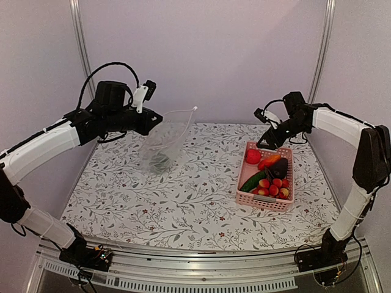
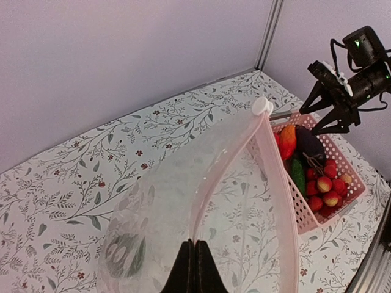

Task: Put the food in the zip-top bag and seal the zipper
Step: Pick up the fake fruit from the bin.

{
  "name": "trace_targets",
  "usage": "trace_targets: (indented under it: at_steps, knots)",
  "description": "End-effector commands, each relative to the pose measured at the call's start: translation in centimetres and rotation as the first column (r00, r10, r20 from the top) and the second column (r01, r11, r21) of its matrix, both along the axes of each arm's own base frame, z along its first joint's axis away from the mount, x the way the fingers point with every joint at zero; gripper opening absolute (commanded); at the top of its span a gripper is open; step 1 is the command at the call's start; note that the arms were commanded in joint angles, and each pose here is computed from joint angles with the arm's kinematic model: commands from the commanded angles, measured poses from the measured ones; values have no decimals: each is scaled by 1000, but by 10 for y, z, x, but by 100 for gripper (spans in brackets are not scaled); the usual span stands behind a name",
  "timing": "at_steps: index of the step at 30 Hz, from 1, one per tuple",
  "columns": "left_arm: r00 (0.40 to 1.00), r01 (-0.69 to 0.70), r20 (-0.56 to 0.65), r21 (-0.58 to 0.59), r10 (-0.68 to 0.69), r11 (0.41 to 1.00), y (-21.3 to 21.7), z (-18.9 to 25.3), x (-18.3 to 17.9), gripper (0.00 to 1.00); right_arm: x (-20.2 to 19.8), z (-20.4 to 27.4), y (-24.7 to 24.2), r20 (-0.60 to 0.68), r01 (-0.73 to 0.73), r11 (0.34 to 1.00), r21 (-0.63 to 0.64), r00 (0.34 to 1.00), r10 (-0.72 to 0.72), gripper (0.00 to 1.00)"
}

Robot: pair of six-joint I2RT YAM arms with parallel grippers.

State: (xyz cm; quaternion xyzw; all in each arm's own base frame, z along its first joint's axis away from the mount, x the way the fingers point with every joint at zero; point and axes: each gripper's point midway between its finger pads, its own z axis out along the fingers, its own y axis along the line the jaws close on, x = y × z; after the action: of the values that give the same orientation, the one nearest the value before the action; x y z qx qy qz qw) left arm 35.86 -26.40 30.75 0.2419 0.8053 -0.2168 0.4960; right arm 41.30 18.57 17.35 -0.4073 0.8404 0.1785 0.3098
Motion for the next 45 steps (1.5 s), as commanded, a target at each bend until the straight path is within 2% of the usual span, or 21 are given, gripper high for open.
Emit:
trace_targets:
  at_steps: [1,17,27,32,36,45]
  knots:
    - [1000,-14,-17,6,14,1000,3,-11,7,0,-6,14,3,23,-12,1000,27,1000,12,63]
    - [1000,-17,-20,19,18,1000,3,-16,8,0,-9,21,0,57,-5,1000,25,998,3,66]
    - [999,-24,-31,35,25,999,4,-25,10,0,-7,44,-6,146,28,999,25,989,-32,68]
    - [999,-28,-42,50,30,998,4,-33,12,0,-11,48,-7,188,30,999,41,981,-37,73]
    - [998,-26,-52,56,29,998,2,-38,13,0,-9,29,-3,162,-4,1000,31,987,-1,76]
    - [997,-32,-62,75,36,997,2,-47,16,0,29,-33,-12,54,95,993,-73,994,-91,74]
